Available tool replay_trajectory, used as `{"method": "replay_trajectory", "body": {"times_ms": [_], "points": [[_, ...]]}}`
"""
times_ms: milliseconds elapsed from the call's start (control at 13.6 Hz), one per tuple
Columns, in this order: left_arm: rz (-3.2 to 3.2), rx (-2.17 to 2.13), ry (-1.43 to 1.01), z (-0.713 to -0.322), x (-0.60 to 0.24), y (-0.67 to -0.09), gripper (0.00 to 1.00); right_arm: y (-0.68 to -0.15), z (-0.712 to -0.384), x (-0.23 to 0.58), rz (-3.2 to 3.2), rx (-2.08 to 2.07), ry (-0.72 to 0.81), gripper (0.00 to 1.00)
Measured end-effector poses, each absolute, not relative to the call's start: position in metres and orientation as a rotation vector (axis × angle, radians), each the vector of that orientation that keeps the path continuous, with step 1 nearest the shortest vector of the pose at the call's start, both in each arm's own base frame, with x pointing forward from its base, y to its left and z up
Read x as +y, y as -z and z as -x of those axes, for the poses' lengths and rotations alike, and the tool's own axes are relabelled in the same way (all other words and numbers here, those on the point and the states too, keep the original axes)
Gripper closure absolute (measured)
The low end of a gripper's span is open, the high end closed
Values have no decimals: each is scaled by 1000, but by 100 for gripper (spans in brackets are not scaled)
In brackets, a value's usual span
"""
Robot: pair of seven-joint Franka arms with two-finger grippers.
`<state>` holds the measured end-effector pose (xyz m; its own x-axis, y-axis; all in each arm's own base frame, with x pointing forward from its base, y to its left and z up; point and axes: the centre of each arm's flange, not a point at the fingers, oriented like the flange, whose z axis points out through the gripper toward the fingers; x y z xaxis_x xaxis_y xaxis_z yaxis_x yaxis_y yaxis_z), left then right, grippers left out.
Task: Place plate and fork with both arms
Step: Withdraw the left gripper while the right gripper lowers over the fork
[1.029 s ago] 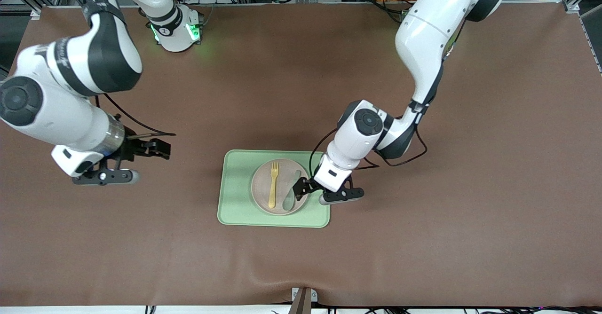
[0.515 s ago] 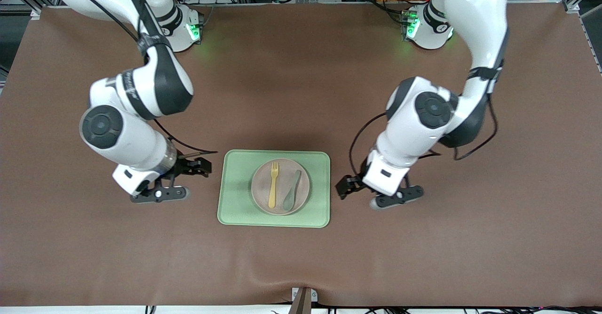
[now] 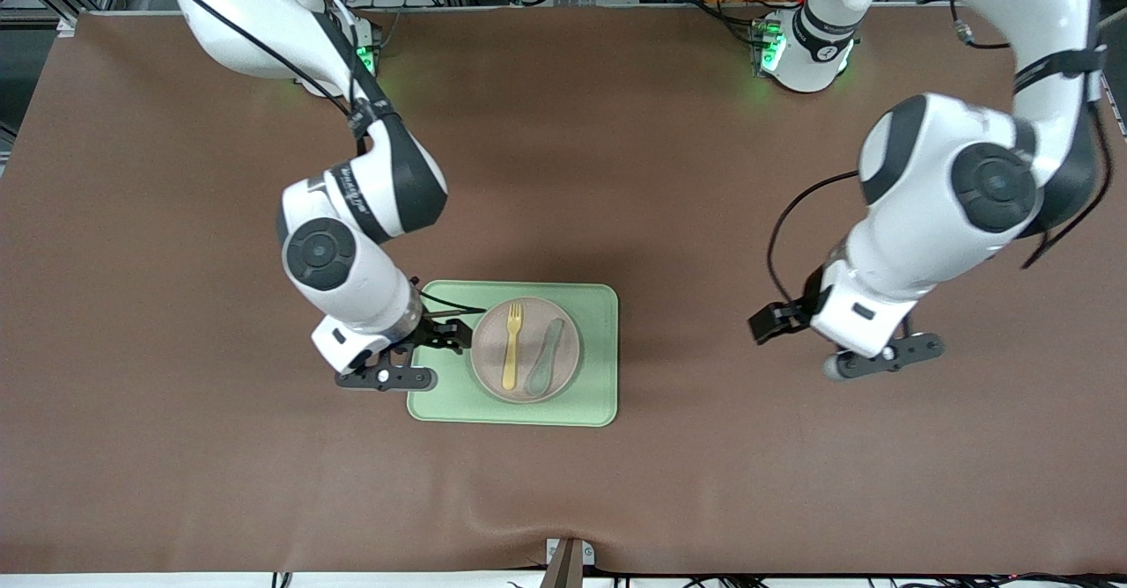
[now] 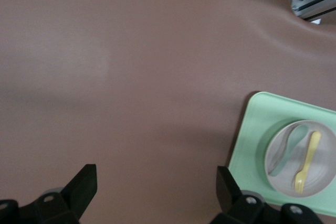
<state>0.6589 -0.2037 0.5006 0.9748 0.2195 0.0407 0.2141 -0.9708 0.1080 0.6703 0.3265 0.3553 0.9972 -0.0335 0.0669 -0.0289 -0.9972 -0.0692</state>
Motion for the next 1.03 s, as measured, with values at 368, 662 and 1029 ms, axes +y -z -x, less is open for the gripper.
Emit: {"method": "replay_trajectory", "body": {"times_ms": [368, 662, 1029], "points": [[-3058, 271, -45, -630, -166, -538, 0, -285, -653, 381, 3071, 24, 118, 0], [-3082, 164, -31, -606, -162, -559, 0, -239, -640, 405, 3101, -18, 129, 3], [-3109, -19, 30, -584, -145, -586, 0, -230, -638, 407, 3113, -27, 132, 21]]}}
